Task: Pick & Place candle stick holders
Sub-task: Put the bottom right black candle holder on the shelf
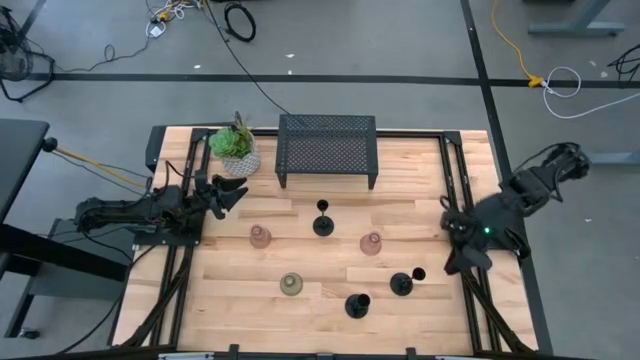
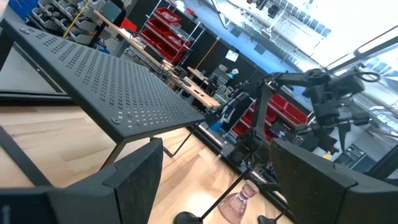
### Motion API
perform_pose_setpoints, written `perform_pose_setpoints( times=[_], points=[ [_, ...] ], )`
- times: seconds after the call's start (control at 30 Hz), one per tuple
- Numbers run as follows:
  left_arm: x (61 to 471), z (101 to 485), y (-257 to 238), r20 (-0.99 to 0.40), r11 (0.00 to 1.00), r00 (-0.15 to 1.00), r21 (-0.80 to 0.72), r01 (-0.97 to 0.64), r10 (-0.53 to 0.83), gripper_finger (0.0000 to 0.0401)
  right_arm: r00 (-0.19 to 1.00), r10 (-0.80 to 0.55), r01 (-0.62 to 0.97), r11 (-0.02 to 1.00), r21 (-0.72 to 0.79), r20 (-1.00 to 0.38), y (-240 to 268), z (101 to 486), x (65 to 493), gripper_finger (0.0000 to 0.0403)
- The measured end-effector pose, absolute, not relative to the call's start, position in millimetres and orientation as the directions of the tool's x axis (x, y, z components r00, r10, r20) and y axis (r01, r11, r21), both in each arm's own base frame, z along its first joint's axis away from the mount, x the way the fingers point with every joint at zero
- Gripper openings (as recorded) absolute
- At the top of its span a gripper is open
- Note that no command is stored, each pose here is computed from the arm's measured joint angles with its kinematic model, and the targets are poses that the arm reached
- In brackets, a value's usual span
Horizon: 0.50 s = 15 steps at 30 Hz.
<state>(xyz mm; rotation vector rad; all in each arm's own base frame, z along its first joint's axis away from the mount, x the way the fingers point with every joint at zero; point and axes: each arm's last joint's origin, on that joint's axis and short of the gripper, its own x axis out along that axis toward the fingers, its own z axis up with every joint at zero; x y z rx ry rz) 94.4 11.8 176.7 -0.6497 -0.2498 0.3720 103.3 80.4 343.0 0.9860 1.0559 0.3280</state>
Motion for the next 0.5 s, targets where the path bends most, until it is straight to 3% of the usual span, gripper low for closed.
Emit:
perform_pose_setpoints(
  times=[0.13,0.3,0.5],
  points=[
    [94,177,12,0.110,0.734,0.905,-0.629,-0.257,0.412,0.0298,0.561,0.605,0.186,0.572,0.799,-0.564,99,346,93,0.0113],
    [94,177,12,0.111,0.729,0.905,-0.635,-0.254,0.412,0.0298,0.596,0.441,0.272,0.675,0.685,-0.671,118,330,70,0.0095],
    [94,177,12,0.111,0.729,0.905,-0.635,-0.254,0.412,0.0298,0.758,0.235,0.228,0.778,0.585,-0.609,150,314,56,0.0055]
  ],
)
